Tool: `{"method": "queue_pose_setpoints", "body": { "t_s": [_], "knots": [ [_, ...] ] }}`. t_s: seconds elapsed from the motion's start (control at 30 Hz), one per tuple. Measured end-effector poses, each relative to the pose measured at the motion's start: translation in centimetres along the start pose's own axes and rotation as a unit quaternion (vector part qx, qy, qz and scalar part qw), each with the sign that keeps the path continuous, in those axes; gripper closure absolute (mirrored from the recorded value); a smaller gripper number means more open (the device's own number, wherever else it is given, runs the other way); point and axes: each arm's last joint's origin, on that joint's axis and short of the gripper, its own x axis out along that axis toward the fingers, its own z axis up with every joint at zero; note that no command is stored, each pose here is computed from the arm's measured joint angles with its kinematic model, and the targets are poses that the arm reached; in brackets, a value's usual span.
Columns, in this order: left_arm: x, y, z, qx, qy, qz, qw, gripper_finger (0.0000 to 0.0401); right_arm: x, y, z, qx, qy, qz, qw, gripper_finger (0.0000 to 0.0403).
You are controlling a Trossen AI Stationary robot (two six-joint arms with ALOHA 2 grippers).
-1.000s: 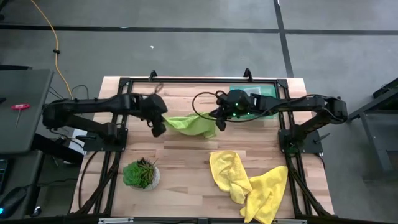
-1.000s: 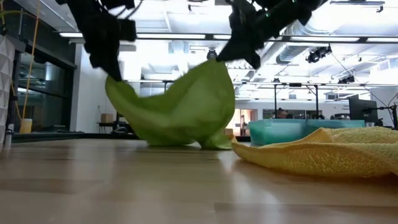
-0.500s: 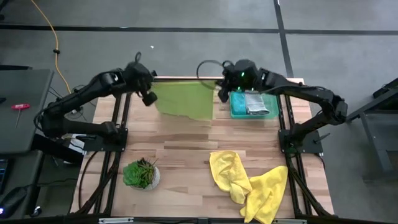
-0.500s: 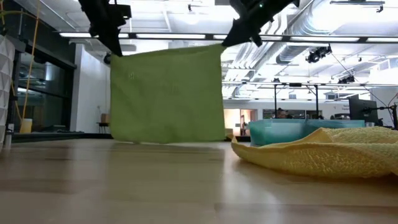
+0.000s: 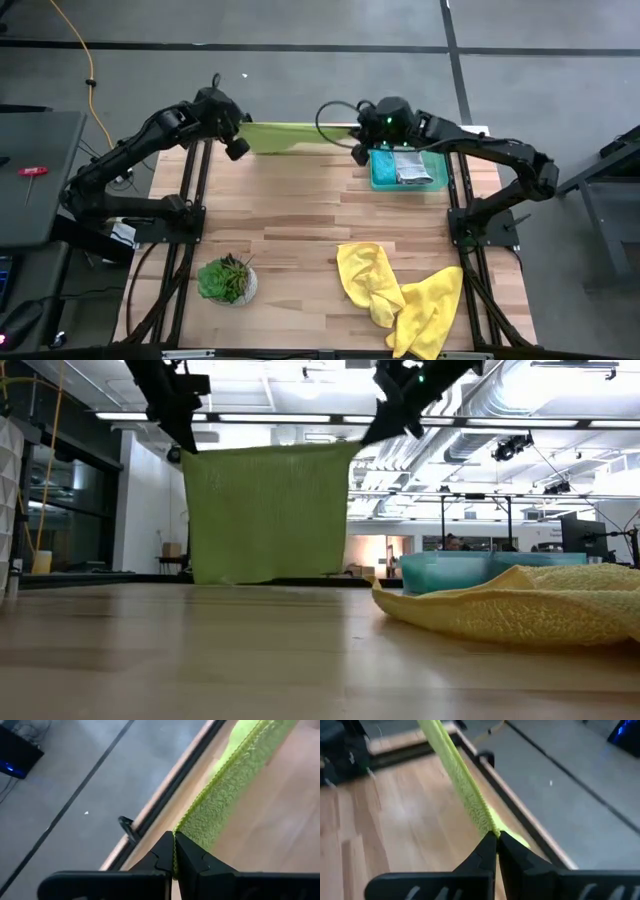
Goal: Fold microfiber towels
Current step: Fold the green towel
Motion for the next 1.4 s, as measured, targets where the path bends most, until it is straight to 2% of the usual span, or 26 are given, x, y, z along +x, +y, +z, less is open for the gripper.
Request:
{"method": "queue_pose_setpoints", "body": {
  "t_s": [0.1, 0.2, 0.37, 0.5, 0.63, 0.73, 0.97, 1.07, 1.23, 1.4],
  "knots": [
    [0.8, -1.4, -0.5, -0.003, 0.014, -0.015, 1.000, 0.0401, 0.9, 0.9, -2.0, 0.003, 0.032, 0.008, 0.999, 0.0403],
    [2.0, -3.5, -1.8, -0.015, 0.043, -0.052, 0.998, 0.0401, 1.6, 1.9, -3.9, 0.009, 0.059, 0.018, 0.998, 0.0403],
    [4.5, -8.0, -5.4, -0.027, 0.108, -0.124, 0.986, 0.0401, 2.4, 3.6, -6.6, 0.024, 0.089, 0.040, 0.995, 0.0403],
    [6.0, -11.4, -8.8, -0.041, 0.145, -0.152, 0.977, 0.0401, 2.9, 5.3, -9.1, 0.056, 0.110, 0.074, 0.990, 0.0403],
    [6.7, -13.9, -11.3, -0.064, 0.165, -0.173, 0.969, 0.0401, 3.1, 7.3, -11.4, 0.085, 0.121, 0.110, 0.983, 0.0403],
    [6.6, -15.2, -12.3, -0.092, 0.172, -0.195, 0.961, 0.0401, 2.9, 8.6, -12.9, 0.107, 0.138, 0.123, 0.977, 0.0403],
    [5.3, -17.2, -13.0, -0.125, 0.211, -0.251, 0.936, 0.0401, 1.8, 11.3, -14.3, 0.135, 0.168, 0.148, 0.965, 0.0403],
    [4.9, -17.6, -13.1, -0.125, 0.215, -0.262, 0.933, 0.0401, 1.5, 11.9, -14.6, 0.145, 0.178, 0.152, 0.961, 0.0403],
    [4.9, -17.4, -12.6, -0.133, 0.202, -0.257, 0.935, 0.0401, 1.7, 11.4, -14.5, 0.177, 0.181, 0.130, 0.959, 0.0403],
    [5.6, -15.8, -11.0, -0.136, 0.160, -0.216, 0.953, 0.0401, 2.4, 9.7, -14.1, 0.205, 0.156, 0.070, 0.964, 0.0403]
  ]
}}
